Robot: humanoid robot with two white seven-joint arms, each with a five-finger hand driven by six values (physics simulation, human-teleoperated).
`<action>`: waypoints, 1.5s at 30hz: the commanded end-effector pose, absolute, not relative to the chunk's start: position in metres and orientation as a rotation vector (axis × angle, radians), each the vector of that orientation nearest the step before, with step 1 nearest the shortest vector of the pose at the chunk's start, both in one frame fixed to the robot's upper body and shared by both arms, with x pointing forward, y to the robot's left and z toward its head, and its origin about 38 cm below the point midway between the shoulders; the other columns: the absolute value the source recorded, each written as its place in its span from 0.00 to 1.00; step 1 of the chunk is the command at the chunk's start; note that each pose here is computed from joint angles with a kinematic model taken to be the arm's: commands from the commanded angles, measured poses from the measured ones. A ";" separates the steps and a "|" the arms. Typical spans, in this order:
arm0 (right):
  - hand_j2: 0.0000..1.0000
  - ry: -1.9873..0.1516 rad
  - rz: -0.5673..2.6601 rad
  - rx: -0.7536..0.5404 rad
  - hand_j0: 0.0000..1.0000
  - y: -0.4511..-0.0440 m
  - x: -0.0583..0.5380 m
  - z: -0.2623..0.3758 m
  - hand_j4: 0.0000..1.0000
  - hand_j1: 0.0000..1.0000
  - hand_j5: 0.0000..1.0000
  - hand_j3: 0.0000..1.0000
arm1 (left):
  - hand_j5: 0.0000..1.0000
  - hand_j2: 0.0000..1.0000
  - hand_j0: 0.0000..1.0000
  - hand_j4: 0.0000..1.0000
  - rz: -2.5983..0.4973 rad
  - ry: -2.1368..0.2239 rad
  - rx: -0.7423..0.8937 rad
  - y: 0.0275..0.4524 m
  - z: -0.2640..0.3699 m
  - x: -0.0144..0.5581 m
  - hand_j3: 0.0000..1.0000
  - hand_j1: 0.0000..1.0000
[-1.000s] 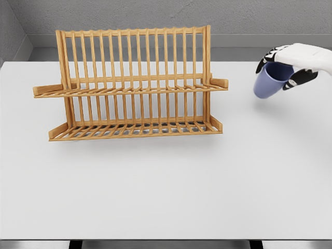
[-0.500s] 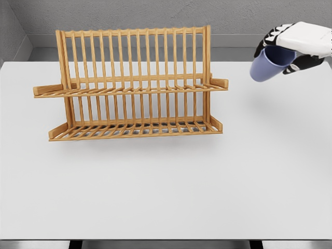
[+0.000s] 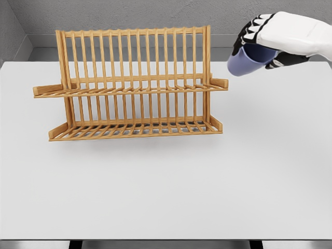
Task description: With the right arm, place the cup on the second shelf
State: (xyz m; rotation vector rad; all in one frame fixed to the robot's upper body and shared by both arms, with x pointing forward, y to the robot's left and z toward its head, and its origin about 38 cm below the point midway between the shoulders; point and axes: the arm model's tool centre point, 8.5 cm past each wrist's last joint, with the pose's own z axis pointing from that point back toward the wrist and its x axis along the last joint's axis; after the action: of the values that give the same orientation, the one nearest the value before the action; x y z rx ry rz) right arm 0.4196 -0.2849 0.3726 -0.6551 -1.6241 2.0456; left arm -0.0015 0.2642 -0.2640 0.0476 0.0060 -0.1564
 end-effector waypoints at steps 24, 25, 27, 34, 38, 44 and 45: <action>0.64 -1.766 2.249 -0.530 0.64 -0.230 0.406 0.369 0.64 0.64 0.64 0.64 | 1.00 1.00 1.00 1.00 -0.156 0.006 0.048 0.264 -0.264 -0.002 1.00 1.00; 0.64 -1.764 2.251 -0.526 0.64 -0.229 0.406 0.368 0.64 0.64 0.64 0.64 | 1.00 1.00 1.00 1.00 -0.156 0.006 0.048 0.264 -0.264 -0.002 1.00 1.00; 0.64 -1.760 2.253 -0.521 0.64 -0.229 0.406 0.367 0.64 0.64 0.64 0.64 | 1.00 1.00 1.00 1.00 -0.156 0.006 0.048 0.264 -0.264 -0.002 1.00 1.00; 0.64 -1.733 2.268 -0.475 0.64 -0.219 0.408 0.354 0.64 0.64 0.64 0.64 | 1.00 1.00 1.00 1.00 -0.156 0.006 0.048 0.264 -0.264 -0.002 1.00 1.00; 1.00 -1.729 2.267 -0.482 1.00 -0.220 0.409 0.355 1.00 1.00 1.00 1.00 | 1.00 1.00 1.00 1.00 -0.156 0.006 0.048 0.264 -0.264 -0.002 1.00 1.00; 1.00 -1.835 2.052 -0.835 1.00 -0.292 0.399 0.439 1.00 1.00 1.00 1.00 | 1.00 1.00 1.00 1.00 -0.156 0.006 0.048 0.264 -0.264 -0.002 1.00 1.00; 1.00 -1.822 1.953 -0.880 1.00 -0.324 0.396 0.438 1.00 1.00 1.00 1.00 | 1.00 1.00 1.00 1.00 -0.156 0.006 0.048 0.264 -0.264 -0.002 1.00 1.00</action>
State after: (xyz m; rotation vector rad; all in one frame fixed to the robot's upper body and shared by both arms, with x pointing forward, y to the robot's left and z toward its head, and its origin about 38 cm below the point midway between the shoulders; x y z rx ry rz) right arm 0.4046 -0.2894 0.3600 -0.6064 -1.7325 2.0533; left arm -0.0016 0.2643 -0.2640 0.0477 0.0062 -0.1563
